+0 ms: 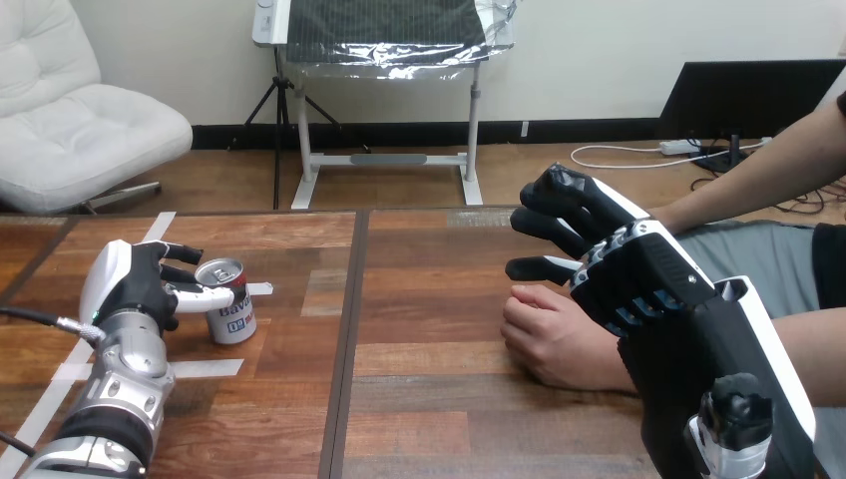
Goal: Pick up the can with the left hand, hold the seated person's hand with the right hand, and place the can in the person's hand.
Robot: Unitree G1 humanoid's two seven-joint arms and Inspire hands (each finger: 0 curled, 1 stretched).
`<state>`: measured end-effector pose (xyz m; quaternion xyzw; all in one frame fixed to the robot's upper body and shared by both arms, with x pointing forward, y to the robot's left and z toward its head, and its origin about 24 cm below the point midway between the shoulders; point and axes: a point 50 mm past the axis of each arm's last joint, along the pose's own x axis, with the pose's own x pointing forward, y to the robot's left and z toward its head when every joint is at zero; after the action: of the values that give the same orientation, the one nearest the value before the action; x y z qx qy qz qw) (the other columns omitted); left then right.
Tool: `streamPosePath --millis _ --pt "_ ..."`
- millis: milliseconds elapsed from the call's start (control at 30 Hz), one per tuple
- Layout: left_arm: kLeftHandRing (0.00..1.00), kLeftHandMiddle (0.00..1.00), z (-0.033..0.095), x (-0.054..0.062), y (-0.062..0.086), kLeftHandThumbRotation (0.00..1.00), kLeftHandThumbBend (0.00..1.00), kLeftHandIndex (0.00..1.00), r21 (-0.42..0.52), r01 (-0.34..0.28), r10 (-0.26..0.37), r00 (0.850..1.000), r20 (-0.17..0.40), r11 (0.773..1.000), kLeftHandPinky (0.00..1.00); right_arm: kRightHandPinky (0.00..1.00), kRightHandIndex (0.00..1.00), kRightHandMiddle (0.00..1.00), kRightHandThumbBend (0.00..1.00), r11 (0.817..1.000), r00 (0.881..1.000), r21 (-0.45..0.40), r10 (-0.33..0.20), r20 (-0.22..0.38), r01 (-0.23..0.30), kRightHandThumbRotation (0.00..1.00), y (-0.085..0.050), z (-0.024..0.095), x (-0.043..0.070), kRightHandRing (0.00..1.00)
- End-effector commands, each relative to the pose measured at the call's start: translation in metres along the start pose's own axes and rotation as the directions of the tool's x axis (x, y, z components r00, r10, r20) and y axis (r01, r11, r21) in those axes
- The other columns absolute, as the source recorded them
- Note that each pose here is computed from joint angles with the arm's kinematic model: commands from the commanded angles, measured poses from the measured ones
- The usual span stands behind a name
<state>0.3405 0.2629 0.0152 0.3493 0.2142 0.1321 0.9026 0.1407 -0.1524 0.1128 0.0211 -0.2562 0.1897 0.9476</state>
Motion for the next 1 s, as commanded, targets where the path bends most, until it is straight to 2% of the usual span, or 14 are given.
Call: streamPosePath --millis 0,567,967 --pt "0.57 0.63 0.0354 0.0057 0.0131 0.0 0.72 0.67 -0.039 -0.054 0.058 0.992 0.108 0.998 0.46 0.74 0.86 0.87 1.0 1.0 0.996 -0.013 0.011 0.093 -0.009 0.92 -0.0004 0.0104 0.0112 0.86" --pt "0.54 0.59 0.0352 0.0057 0.0132 0.0 0.73 0.63 -0.026 -0.058 0.061 0.992 0.114 0.998 0.43 0.74 0.86 0.87 1.0 1.0 0.996 -0.019 0.009 0.09 -0.007 0.91 0.0001 0.0115 0.0112 0.86" --pt "0.5 0.56 0.0355 0.0056 0.0121 0.0 0.77 0.61 -0.003 -0.061 0.061 0.992 0.112 0.998 0.39 0.73 0.86 0.86 1.0 1.0 0.996 -0.016 0.003 0.087 -0.001 0.91 0.0004 0.0119 0.011 0.85"
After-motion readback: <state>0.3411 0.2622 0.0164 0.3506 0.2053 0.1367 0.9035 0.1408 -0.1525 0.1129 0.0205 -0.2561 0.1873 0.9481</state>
